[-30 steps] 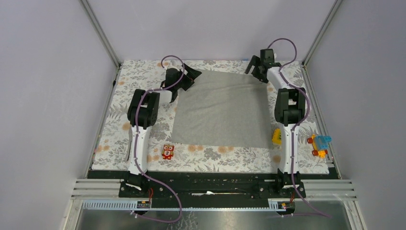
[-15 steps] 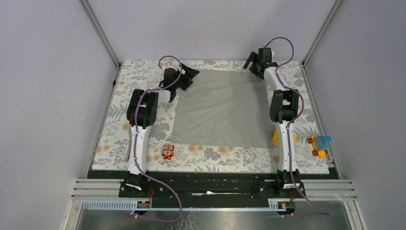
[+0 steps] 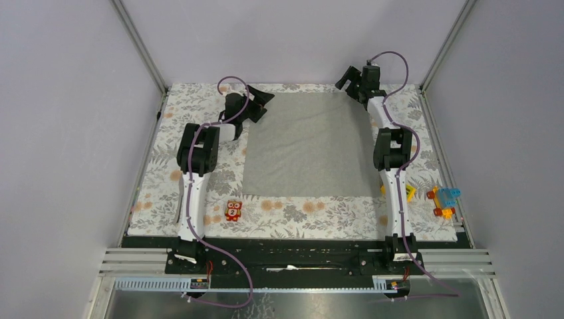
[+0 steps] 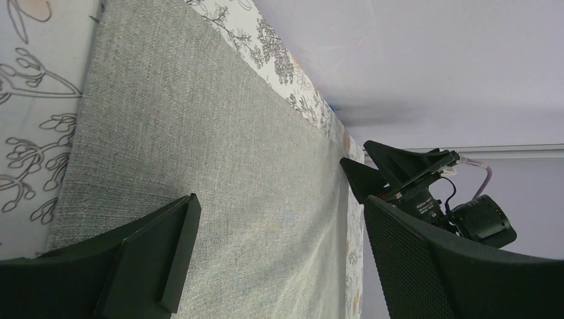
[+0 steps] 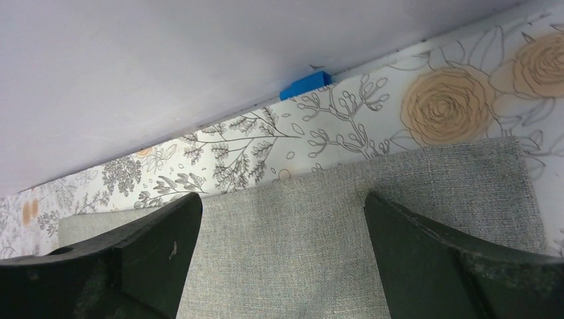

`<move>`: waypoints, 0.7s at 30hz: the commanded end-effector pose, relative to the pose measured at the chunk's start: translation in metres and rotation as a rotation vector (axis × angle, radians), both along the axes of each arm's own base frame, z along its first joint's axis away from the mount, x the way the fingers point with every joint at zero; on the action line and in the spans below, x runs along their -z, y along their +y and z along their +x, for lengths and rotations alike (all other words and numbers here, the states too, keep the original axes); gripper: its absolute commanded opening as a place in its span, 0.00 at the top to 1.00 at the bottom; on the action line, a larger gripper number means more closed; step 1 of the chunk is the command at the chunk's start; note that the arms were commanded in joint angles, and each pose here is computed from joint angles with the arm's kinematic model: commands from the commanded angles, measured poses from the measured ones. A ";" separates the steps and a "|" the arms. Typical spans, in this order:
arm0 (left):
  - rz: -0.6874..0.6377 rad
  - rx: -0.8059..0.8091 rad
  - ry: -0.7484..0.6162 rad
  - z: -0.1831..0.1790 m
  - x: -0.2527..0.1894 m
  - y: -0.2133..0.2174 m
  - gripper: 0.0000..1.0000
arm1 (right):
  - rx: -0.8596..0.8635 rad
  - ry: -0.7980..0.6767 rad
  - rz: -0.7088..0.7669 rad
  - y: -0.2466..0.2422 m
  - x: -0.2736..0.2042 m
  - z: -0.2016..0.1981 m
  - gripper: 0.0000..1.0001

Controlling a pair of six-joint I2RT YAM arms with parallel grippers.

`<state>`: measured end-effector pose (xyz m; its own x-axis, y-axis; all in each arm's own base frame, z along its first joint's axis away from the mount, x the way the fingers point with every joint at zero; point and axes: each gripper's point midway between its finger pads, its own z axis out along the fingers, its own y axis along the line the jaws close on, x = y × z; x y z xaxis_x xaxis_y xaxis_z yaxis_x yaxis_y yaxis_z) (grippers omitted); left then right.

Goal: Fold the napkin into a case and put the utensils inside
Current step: Flatten out the crumpled napkin at the center of the board.

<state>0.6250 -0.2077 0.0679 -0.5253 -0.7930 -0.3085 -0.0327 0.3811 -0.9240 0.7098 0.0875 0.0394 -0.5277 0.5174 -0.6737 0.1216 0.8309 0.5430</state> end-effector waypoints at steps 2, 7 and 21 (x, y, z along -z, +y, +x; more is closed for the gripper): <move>0.035 0.029 -0.052 0.007 -0.002 -0.001 0.01 | -0.079 -0.017 0.021 0.012 0.016 0.002 0.00; 0.296 0.004 -0.202 -0.003 -0.064 0.005 0.01 | -0.121 -0.042 -0.002 0.019 -0.042 -0.010 0.00; 0.410 0.159 -0.338 -0.139 -0.132 -0.019 0.02 | 0.014 0.317 -0.092 -0.013 -0.086 -0.275 0.01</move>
